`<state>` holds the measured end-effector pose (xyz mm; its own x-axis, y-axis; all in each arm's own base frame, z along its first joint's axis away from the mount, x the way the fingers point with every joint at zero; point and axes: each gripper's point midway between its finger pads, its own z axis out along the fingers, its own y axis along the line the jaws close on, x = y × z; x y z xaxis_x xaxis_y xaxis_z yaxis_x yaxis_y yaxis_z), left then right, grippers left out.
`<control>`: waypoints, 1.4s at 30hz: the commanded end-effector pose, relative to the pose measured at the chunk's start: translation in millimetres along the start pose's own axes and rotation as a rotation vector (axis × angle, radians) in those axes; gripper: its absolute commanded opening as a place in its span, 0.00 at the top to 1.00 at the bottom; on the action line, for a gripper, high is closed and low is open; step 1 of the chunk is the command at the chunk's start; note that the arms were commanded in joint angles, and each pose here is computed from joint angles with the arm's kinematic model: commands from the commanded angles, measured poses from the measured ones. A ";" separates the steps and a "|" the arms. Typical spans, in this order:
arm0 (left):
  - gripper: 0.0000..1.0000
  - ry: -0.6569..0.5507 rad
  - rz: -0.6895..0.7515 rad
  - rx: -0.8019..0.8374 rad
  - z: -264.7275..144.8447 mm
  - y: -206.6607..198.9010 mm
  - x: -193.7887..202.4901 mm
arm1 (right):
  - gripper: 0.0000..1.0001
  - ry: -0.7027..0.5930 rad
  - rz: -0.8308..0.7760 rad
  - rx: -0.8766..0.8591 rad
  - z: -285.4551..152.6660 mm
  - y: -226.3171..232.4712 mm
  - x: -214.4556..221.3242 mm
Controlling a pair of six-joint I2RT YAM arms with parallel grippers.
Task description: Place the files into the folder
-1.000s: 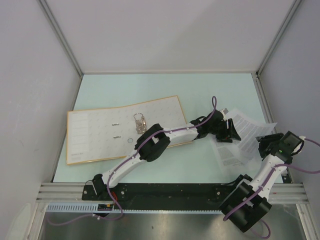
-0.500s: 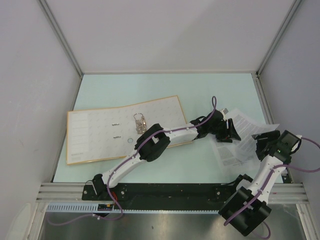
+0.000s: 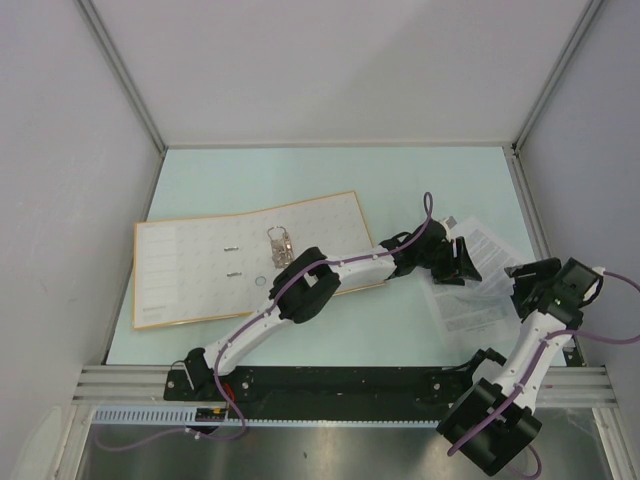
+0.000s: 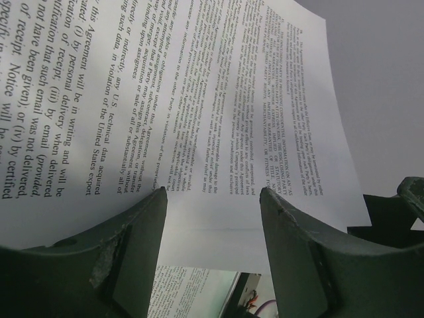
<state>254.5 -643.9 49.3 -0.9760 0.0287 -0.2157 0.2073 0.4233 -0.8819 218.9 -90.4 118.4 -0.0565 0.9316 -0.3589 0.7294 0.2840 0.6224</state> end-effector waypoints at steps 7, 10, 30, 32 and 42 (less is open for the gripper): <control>0.35 0.018 -0.022 -0.012 2.4 12.8 1.2 | 0.30 -0.155 -0.090 0.020 -15.6 12.5 -39.0; 0.35 0.019 -0.025 -0.010 2.6 12.6 1.2 | 0.31 -0.145 -0.083 0.020 -14.0 12.6 -37.9; 0.35 0.020 -0.028 0.005 1.4 9.2 0.6 | 0.36 -0.073 0.028 0.105 15.4 -39.4 -10.1; 0.35 0.020 -0.028 0.005 1.4 9.2 0.6 | 0.39 -0.078 0.041 0.126 14.2 -43.4 -9.3; 0.35 0.025 -0.028 0.007 1.7 10.7 1.0 | 0.59 -0.134 0.087 0.227 12.6 -62.6 -15.0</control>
<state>254.6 -643.1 50.4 -0.9783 0.0355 -0.2041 0.2003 0.4137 -0.8881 187.4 -116.2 75.6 0.0450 0.9216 -0.3855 0.8473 0.1692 0.5035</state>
